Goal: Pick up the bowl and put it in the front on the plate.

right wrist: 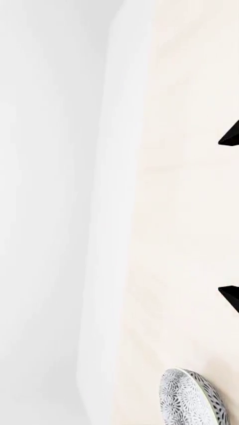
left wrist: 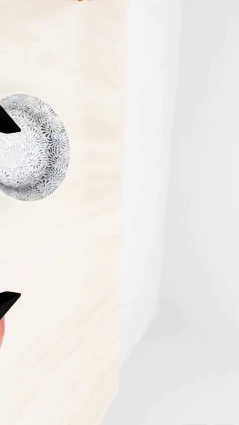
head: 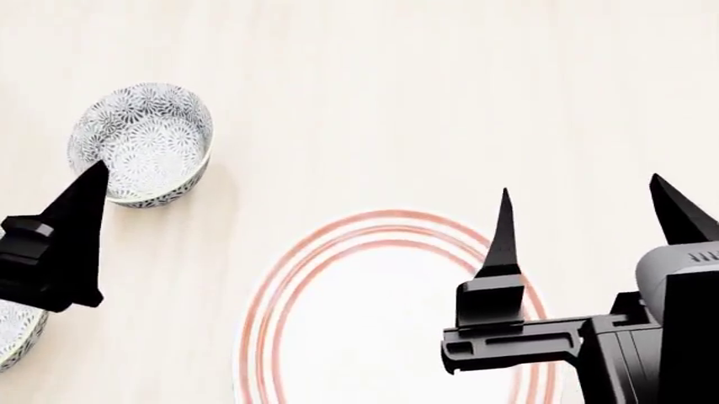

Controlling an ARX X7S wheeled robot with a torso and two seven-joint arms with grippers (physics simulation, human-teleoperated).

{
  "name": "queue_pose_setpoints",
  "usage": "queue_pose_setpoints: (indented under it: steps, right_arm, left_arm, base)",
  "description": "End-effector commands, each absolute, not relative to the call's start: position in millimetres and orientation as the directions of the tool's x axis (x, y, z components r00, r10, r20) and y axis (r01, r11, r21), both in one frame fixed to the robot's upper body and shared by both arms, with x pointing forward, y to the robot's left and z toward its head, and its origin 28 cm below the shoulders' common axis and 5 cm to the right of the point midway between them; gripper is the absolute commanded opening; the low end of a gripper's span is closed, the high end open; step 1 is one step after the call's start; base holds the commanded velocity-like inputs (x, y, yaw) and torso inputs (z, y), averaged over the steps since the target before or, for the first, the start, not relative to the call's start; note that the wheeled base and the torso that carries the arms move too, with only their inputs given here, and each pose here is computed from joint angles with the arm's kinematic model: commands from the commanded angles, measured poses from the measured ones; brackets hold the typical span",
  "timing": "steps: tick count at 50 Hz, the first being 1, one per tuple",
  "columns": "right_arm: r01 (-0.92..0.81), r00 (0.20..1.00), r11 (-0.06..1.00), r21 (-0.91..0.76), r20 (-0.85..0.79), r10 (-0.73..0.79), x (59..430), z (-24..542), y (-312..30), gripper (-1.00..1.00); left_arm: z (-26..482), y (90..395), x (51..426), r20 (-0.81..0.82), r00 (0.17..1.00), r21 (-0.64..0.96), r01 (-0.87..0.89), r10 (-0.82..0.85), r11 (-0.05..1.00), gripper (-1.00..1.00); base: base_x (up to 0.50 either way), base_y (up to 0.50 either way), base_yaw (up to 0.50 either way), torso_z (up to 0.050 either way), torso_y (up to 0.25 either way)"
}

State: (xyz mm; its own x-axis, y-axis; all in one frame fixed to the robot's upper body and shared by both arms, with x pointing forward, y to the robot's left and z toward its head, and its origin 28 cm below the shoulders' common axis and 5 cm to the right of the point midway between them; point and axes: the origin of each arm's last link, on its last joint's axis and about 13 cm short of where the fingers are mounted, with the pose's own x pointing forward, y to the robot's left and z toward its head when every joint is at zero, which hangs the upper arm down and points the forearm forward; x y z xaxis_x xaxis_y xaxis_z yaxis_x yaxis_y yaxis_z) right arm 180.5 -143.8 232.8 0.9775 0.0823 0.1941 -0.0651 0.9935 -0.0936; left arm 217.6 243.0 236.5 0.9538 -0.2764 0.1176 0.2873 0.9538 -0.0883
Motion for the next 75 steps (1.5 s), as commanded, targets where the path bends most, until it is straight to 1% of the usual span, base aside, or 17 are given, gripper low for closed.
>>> queue_pose_setpoints:
  steps: [1,11,15,16,19,22,24,26,29,35,41,42,45,50,59,71,75]
  right_arm:
    - [-0.041,0.978,0.994,-0.101,0.199,0.061,178.5,238.6,-149.2,1.0]
    - [-0.038,0.98,0.993,-0.109,0.189,0.059,178.9,236.3,-150.4,1.0]
    - [-0.038,0.98,0.993,-0.11,0.188,0.059,178.6,235.8,-150.8,1.0]
    - [-0.039,0.981,0.993,-0.11,0.185,0.059,178.6,235.2,-151.0,1.0]
    - [-0.041,0.981,0.993,-0.115,0.182,0.062,179.3,235.0,-150.6,1.0]
    - [-0.044,0.981,0.992,-0.116,0.181,0.065,179.4,234.9,-150.4,1.0]
    - [-0.052,0.981,0.992,-0.118,0.179,0.073,180.5,234.4,-149.7,1.0]
    - [-0.055,0.981,0.992,-0.117,0.178,0.076,180.8,233.9,-149.5,1.0]
    - [-0.063,0.98,0.991,-0.12,0.178,0.084,179.7,233.0,-149.0,1.0]
    - [-0.061,0.981,0.99,-0.127,0.173,0.082,177.8,232.8,-150.9,1.0]
    - [-0.061,0.981,0.99,-0.127,0.173,0.082,177.8,232.8,-150.9,1.0]
    - [-0.07,0.981,0.989,-0.129,0.173,0.092,177.2,232.6,-150.4,1.0]
    - [-0.073,0.98,0.989,-0.128,0.172,0.095,176.7,231.2,-151.4,1.0]
    - [-0.07,0.981,0.99,-0.125,0.17,0.091,175.9,229.6,-152.8,1.0]
    - [-0.082,0.981,0.989,-0.12,0.163,0.101,178.9,227.3,-151.0,1.0]
    - [-0.085,0.983,0.989,-0.117,0.153,0.102,181.4,224.1,-151.0,1.0]
    - [-0.083,0.984,0.99,-0.114,0.149,0.1,182.0,221.3,-151.9,1.0]
  left_arm:
    - [249.5,244.5,228.6,0.096,0.955,0.011,0.281,-0.281,0.96,1.0]
    - [319.5,254.4,252.8,0.184,0.932,0.187,0.278,-0.311,0.942,1.0]
    - [323.8,257.3,265.0,0.12,0.924,0.299,0.315,-0.363,0.901,1.0]
    - [321.5,258.9,272.3,0.08,0.905,0.404,0.353,-0.417,0.844,1.0]
    - [322.9,261.9,285.3,-0.033,0.877,0.41,0.449,-0.479,0.794,1.0]
    - [323.0,262.0,285.6,-0.033,0.877,0.411,0.449,-0.479,0.794,1.0]
    - [329.6,262.8,302.3,-0.104,0.879,0.594,0.43,-0.465,0.68,1.0]
    - [331.6,263.1,306.3,-0.108,0.877,0.626,0.426,-0.468,0.653,1.0]
    - [328.1,264.7,313.8,-0.186,0.865,0.705,0.448,-0.466,0.55,1.0]
    - [327.3,266.4,322.0,-0.294,0.851,0.767,0.482,-0.436,0.423,1.0]
    - [327.3,266.4,322.1,-0.294,0.851,0.767,0.482,-0.436,0.423,1.0]
    - [330.8,263.5,325.0,-0.353,0.841,0.818,0.49,-0.409,0.301,1.0]
    - [325.6,263.8,323.3,-0.399,0.828,0.813,0.518,-0.393,0.267,1.0]
    - [320.4,266.9,322.8,-0.434,0.824,0.808,0.534,-0.364,0.247,1.0]
    - [316.7,274.9,329.3,-0.476,0.829,0.775,0.554,-0.295,0.305,1.0]
    - [302.4,271.4,335.9,-0.469,0.822,0.784,0.556,-0.323,0.276,1.0]
    - [295.7,270.4,344.6,-0.47,0.831,0.778,0.549,-0.296,0.305,1.0]
  base:
    - [0.0,0.0,0.0,0.0,0.0]
    - [0.0,0.0,0.0,0.0,0.0]
    - [0.0,0.0,0.0,0.0,0.0]
    - [0.0,0.0,0.0,0.0,0.0]
    - [0.0,0.0,0.0,0.0,0.0]
    - [0.0,0.0,0.0,0.0,0.0]
    - [0.0,0.0,0.0,0.0,0.0]
    - [0.0,0.0,0.0,0.0,0.0]
    - [0.0,0.0,0.0,0.0,0.0]
    - [0.0,0.0,0.0,0.0,0.0]
    - [0.0,0.0,0.0,0.0,0.0]
    - [0.0,0.0,0.0,0.0,0.0]
    - [0.0,0.0,0.0,0.0,0.0]
    - [0.0,0.0,0.0,0.0,0.0]
    - [0.0,0.0,0.0,0.0,0.0]
    - [0.0,0.0,0.0,0.0,0.0]
    - [0.0,0.0,0.0,0.0,0.0]
